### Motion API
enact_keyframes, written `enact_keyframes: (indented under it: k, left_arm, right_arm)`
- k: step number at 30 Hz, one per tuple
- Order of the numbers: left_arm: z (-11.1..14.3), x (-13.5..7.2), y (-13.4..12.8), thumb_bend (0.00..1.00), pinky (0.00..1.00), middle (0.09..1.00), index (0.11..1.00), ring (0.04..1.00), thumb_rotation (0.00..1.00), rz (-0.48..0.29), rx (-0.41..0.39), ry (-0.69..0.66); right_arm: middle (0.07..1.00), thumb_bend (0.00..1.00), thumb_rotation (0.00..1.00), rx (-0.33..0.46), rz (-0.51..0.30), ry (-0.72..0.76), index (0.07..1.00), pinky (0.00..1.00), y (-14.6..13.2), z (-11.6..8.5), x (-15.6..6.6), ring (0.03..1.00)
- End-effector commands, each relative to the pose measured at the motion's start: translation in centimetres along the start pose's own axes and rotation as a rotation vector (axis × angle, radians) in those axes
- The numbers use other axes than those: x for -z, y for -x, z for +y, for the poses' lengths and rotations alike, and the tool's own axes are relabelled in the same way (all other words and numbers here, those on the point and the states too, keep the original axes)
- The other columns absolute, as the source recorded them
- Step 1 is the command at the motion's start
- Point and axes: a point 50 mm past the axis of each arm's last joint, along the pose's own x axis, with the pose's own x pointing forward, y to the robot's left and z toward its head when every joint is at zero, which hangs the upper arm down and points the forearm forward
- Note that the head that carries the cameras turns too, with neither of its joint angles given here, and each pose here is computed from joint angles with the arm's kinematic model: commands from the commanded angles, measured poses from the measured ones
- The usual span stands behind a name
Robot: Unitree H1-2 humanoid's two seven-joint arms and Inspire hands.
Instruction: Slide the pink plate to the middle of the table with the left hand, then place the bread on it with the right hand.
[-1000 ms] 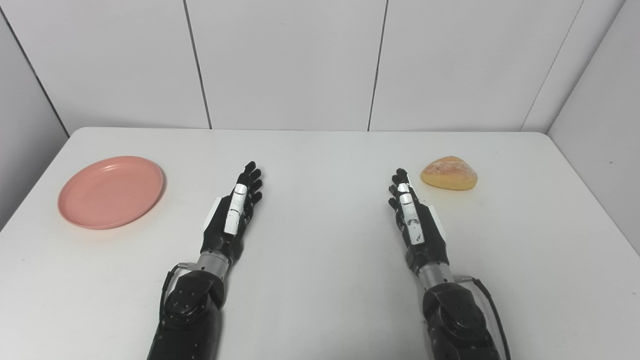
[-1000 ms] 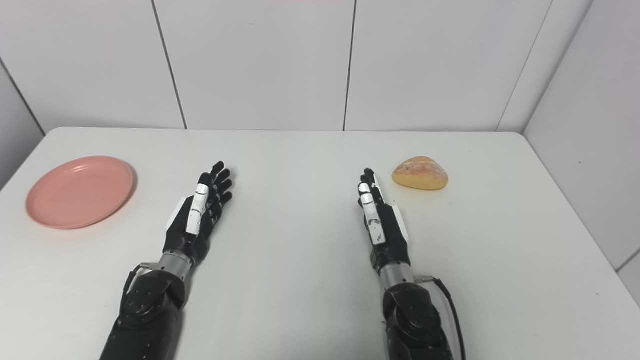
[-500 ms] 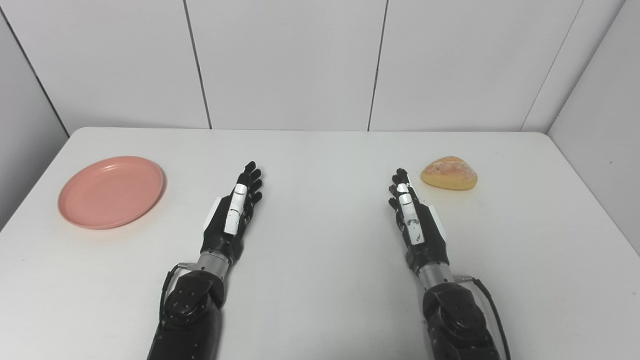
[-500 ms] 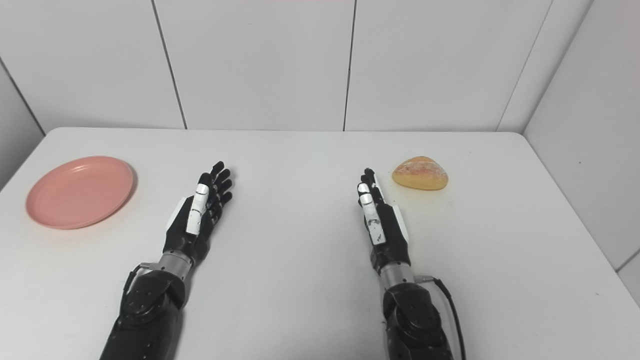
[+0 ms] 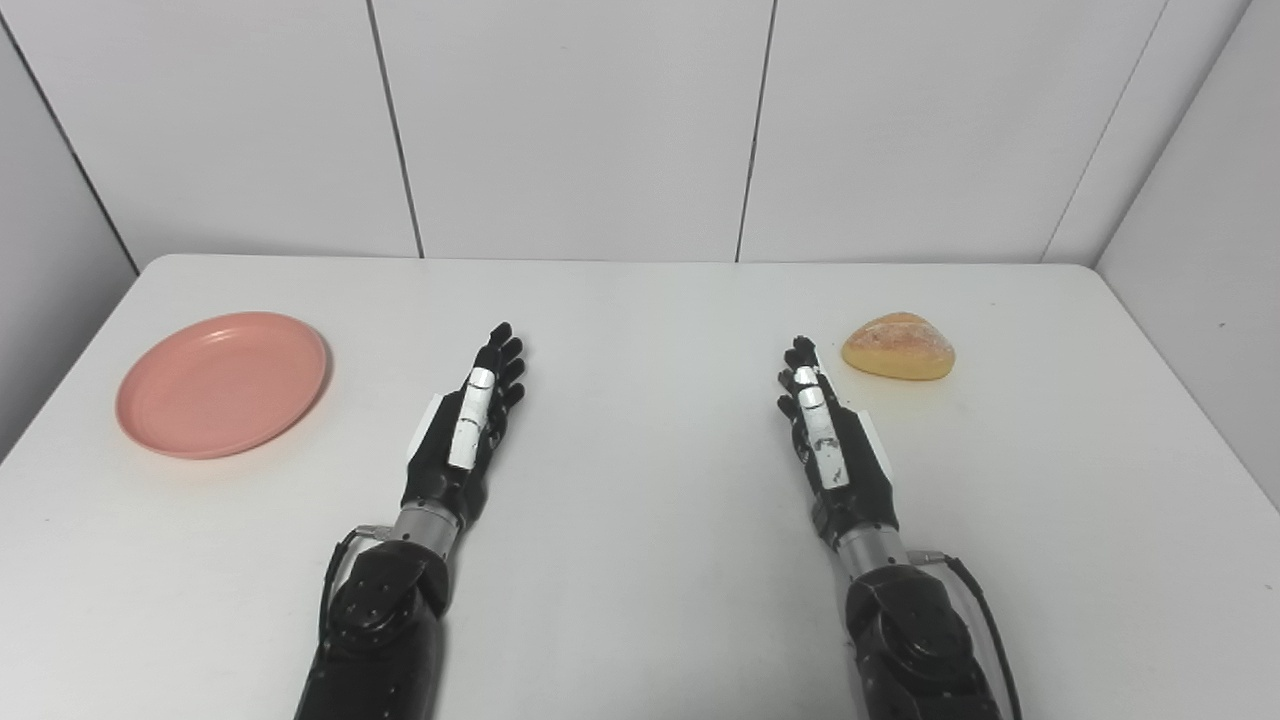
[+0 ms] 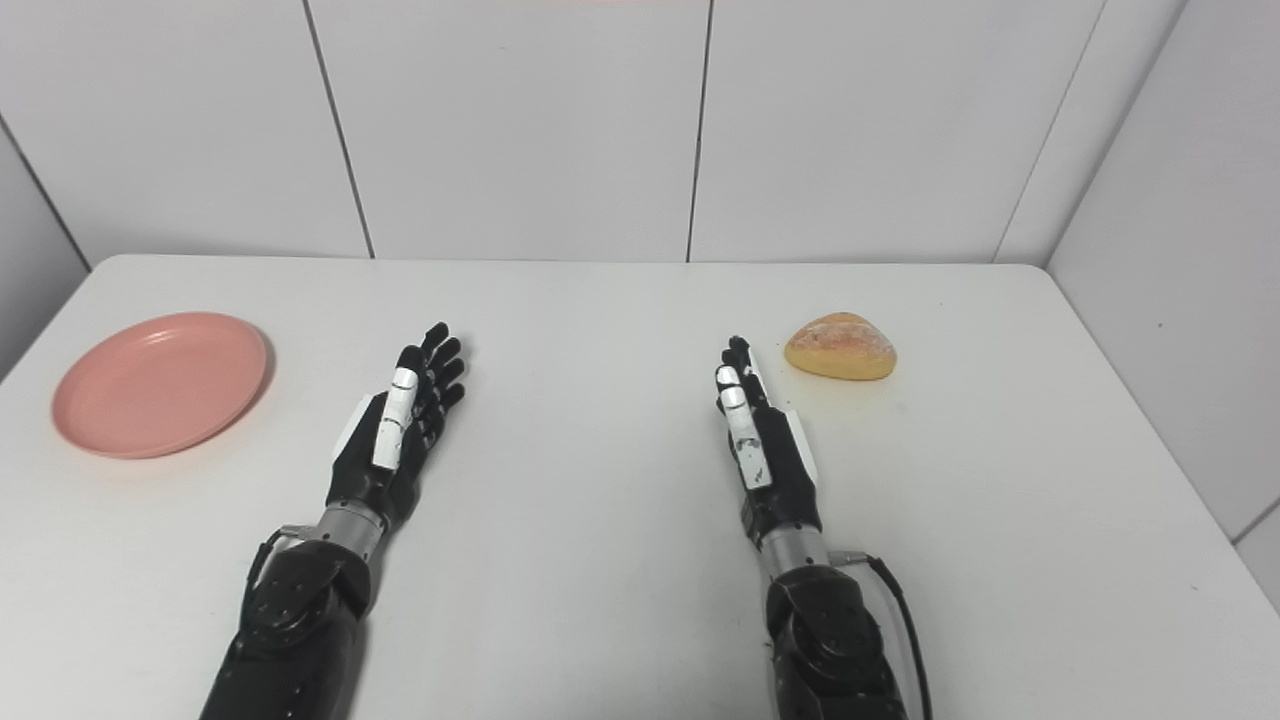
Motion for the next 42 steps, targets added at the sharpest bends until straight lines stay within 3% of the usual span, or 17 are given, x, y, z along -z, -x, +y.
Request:
enact_keyframes:
  k: [1,10,16,24,31,42]
  left_arm:
    - [-0.8,-0.5,-0.4,0.68,1.00,1.000,1.000,1.000,1.00,-0.033,0.017,-0.016]
    - [-3.3,1.0,-1.0,0.68,1.00,1.000,1.000,1.000,1.00,-0.042,0.014,-0.017]
    - [-3.9,1.4,-1.3,0.69,1.00,1.000,1.000,1.000,1.00,-0.052,0.001,-0.020]
    - [-4.1,1.6,-1.3,0.70,1.00,1.000,1.000,1.000,1.00,-0.049,-0.003,-0.029]
    - [-4.0,1.0,-1.6,0.71,1.00,1.000,1.000,1.000,1.00,-0.076,0.000,-0.016]
    - [-0.9,-2.7,-2.1,0.71,1.00,1.000,1.000,1.000,1.00,-0.144,-0.071,0.029]
  right_arm:
    - [1.000,0.70,0.96,-0.021,-0.065,0.004,1.000,1.00,-0.7,-0.5,-1.6,1.000]
    - [1.000,0.58,1.00,-0.042,-0.074,0.009,1.000,1.00,0.0,-3.0,-1.1,1.000]
    - [1.000,0.66,0.96,-0.045,-0.050,0.010,1.000,1.00,0.1,-3.4,-0.6,1.000]
    - [1.000,0.65,0.96,-0.033,-0.050,0.009,1.000,1.00,0.2,-3.4,-0.3,1.000]
    - [1.000,0.66,0.98,-0.034,-0.049,0.013,1.000,1.00,0.1,-3.7,-0.2,1.000]
    - [1.000,0.65,0.99,-0.055,-0.051,0.018,1.000,1.00,0.2,-3.9,0.5,1.000]
